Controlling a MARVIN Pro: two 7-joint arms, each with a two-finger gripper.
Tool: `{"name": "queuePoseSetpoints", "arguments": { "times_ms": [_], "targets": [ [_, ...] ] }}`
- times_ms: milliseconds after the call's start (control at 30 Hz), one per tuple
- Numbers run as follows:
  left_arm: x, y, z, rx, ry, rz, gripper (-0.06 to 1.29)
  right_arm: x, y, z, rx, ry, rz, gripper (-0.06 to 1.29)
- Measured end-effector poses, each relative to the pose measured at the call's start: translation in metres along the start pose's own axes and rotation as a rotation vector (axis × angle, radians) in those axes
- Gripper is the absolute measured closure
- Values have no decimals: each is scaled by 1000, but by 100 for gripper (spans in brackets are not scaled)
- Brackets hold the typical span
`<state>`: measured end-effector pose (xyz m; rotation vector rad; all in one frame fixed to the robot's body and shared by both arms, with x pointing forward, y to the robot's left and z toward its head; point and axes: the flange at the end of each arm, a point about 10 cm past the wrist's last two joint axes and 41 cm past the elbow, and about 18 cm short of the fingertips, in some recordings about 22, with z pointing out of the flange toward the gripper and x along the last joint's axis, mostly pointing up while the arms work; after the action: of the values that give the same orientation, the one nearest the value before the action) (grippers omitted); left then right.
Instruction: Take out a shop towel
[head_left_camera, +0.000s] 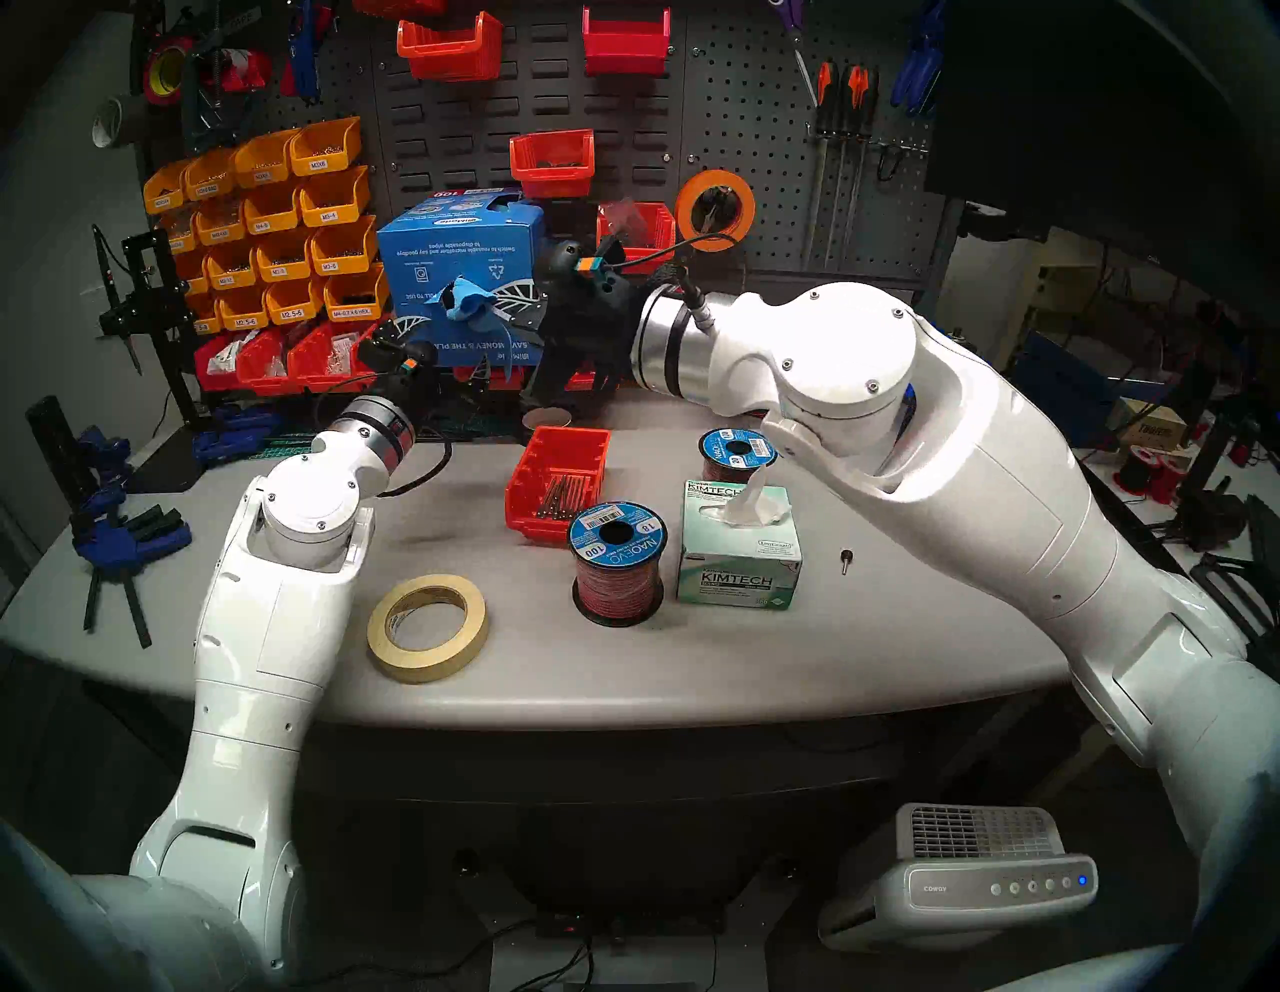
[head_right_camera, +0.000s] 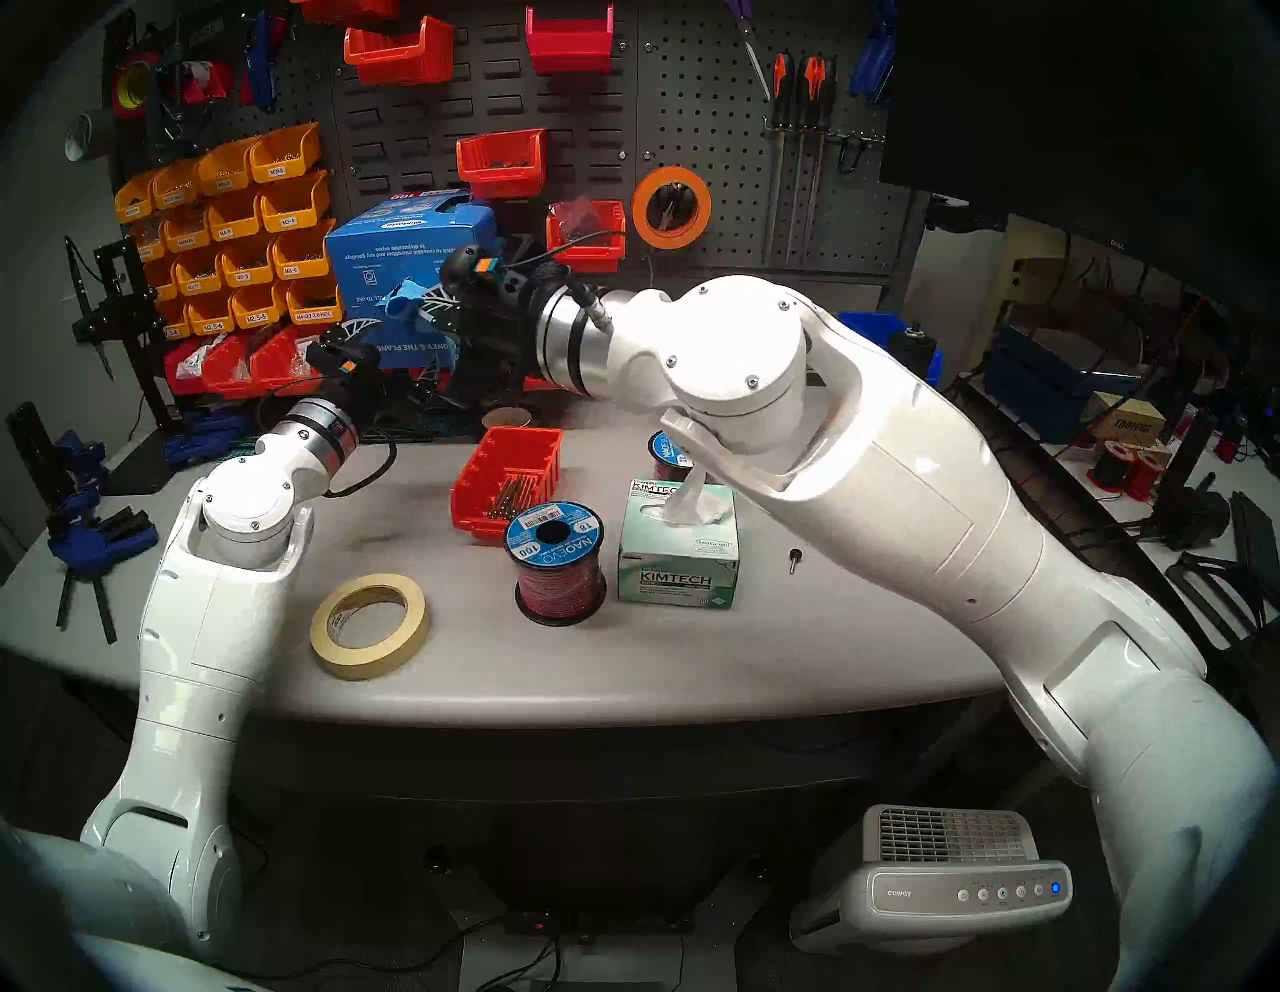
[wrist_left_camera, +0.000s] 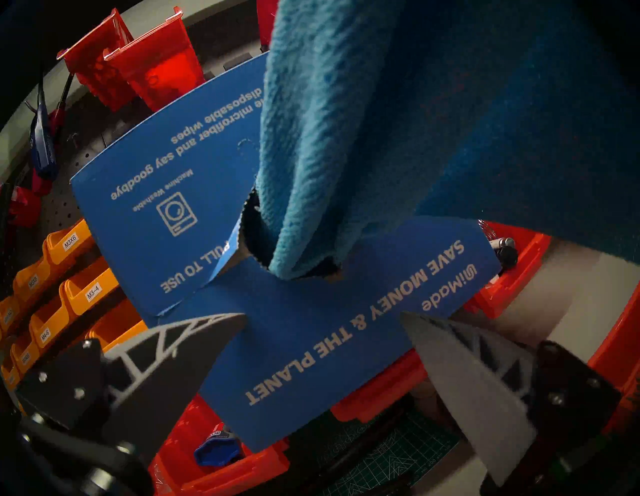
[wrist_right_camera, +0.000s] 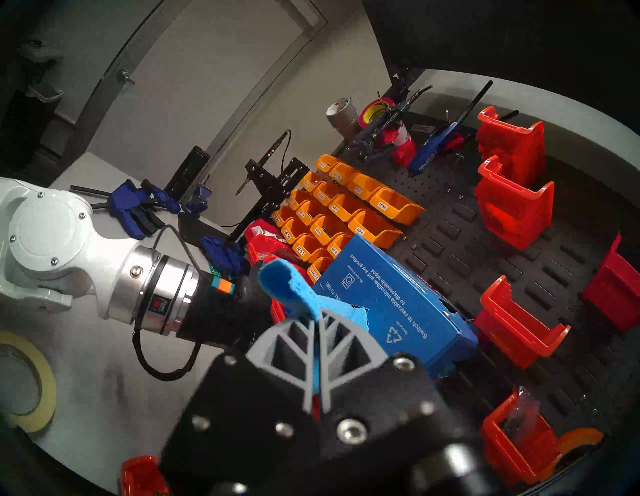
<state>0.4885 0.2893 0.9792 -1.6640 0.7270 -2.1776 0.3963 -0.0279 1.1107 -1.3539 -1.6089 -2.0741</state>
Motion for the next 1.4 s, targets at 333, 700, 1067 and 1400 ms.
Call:
{"name": "queuePoseSetpoints", "arguments": {
  "times_ms": [333, 700, 1067, 1400],
  "targets": [
    [0, 0, 0, -2, 2, -1, -2, 11, 1, -28, -49, -15, -10, 127],
    [1, 1, 1, -6, 4, -4, -2, 8, 7, -52, -112, -65, -2, 127],
    [1, 0, 1, -8, 5, -4, -2, 10, 16, -64, -153, -76, -18, 127],
    [0, -2, 1, -8, 4, -7, -2, 20, 24, -70, -176, -63, -46, 127]
  ]
}}
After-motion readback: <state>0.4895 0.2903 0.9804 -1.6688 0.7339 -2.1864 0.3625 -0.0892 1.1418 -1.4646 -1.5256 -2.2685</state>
